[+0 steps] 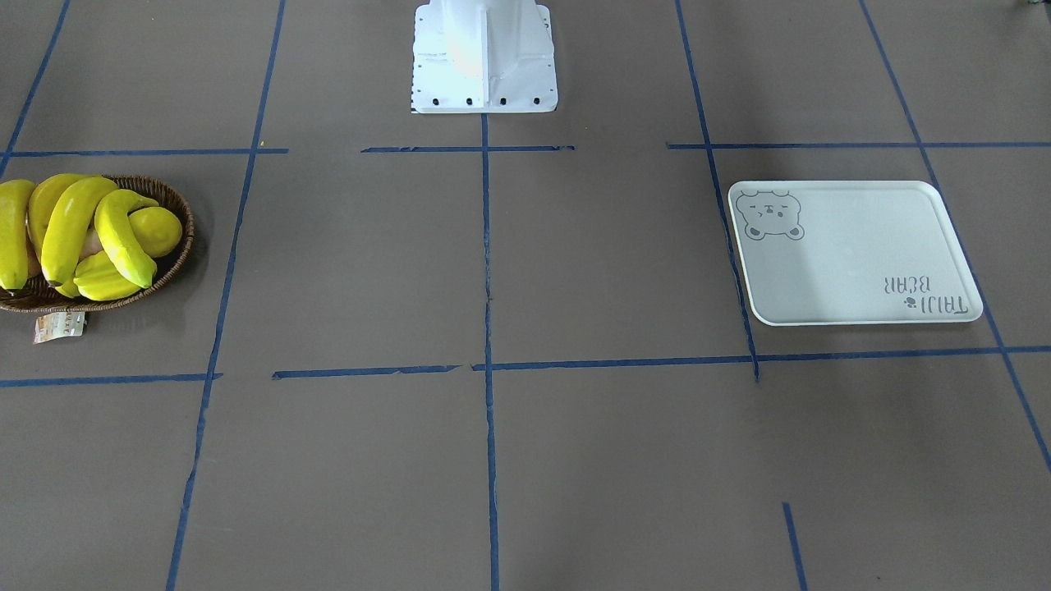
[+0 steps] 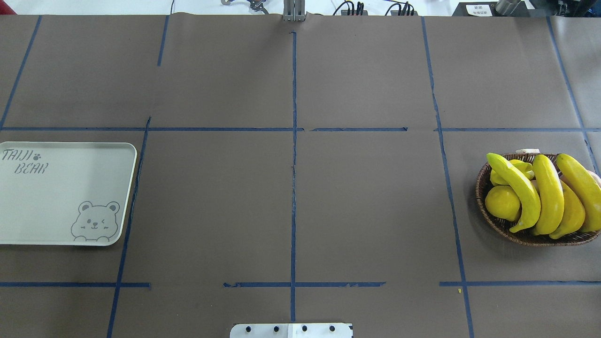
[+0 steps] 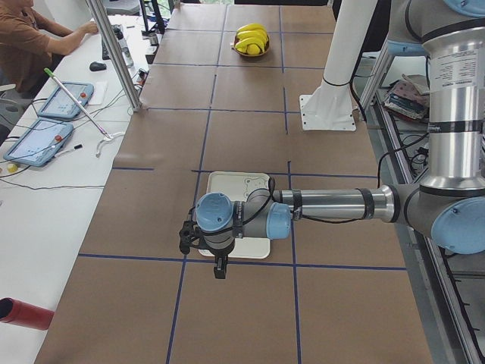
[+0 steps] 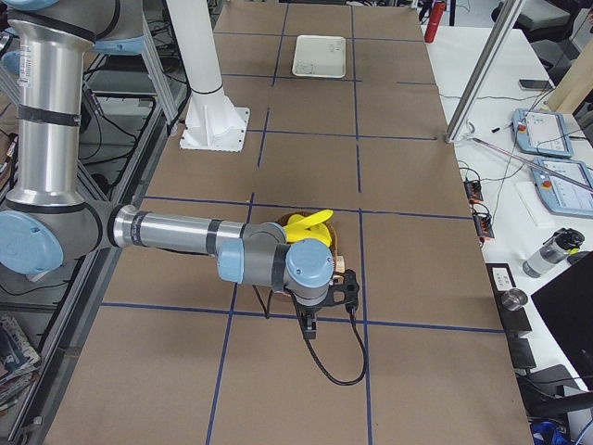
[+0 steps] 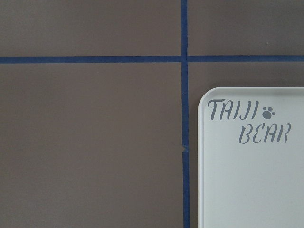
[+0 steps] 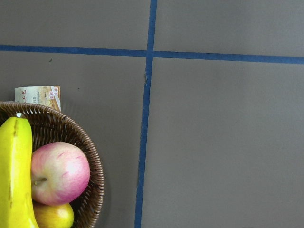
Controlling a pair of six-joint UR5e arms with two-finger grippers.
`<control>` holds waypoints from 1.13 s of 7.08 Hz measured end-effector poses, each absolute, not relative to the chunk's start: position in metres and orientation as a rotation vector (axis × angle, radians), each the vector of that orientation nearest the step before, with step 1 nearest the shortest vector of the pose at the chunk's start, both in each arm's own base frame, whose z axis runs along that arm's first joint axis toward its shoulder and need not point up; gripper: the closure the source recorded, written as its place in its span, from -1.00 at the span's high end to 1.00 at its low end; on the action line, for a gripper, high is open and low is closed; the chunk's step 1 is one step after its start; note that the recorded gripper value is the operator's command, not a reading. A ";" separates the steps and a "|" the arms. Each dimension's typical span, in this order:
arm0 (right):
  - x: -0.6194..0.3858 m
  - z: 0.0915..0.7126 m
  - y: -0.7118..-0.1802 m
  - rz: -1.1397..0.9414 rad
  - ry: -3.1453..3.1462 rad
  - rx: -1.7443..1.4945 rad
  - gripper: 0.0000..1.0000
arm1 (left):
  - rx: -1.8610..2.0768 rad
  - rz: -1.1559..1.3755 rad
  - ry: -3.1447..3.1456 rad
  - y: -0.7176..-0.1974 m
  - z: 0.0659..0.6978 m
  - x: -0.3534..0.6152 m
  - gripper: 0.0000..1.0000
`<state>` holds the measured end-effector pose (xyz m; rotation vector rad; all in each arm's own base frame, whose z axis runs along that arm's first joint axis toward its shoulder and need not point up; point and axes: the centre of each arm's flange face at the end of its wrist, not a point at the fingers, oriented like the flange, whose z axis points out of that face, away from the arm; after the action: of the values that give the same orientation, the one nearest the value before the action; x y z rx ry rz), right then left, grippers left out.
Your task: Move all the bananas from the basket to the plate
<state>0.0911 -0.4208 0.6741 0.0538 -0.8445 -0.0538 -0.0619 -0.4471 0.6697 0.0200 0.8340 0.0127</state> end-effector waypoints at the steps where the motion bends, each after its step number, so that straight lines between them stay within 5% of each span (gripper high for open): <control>1: 0.091 0.673 -0.421 -0.054 -0.845 0.055 1.00 | 0.021 0.013 0.834 -0.447 0.669 -0.062 1.00; 8: 0.091 0.612 -0.457 -0.114 -0.824 0.174 1.00 | 0.042 0.017 0.834 -0.453 0.657 -0.062 1.00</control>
<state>0.0915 -0.4575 0.6119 0.1744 -0.8240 -0.1137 -0.0619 -0.4526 0.6573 0.0421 0.8343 0.0169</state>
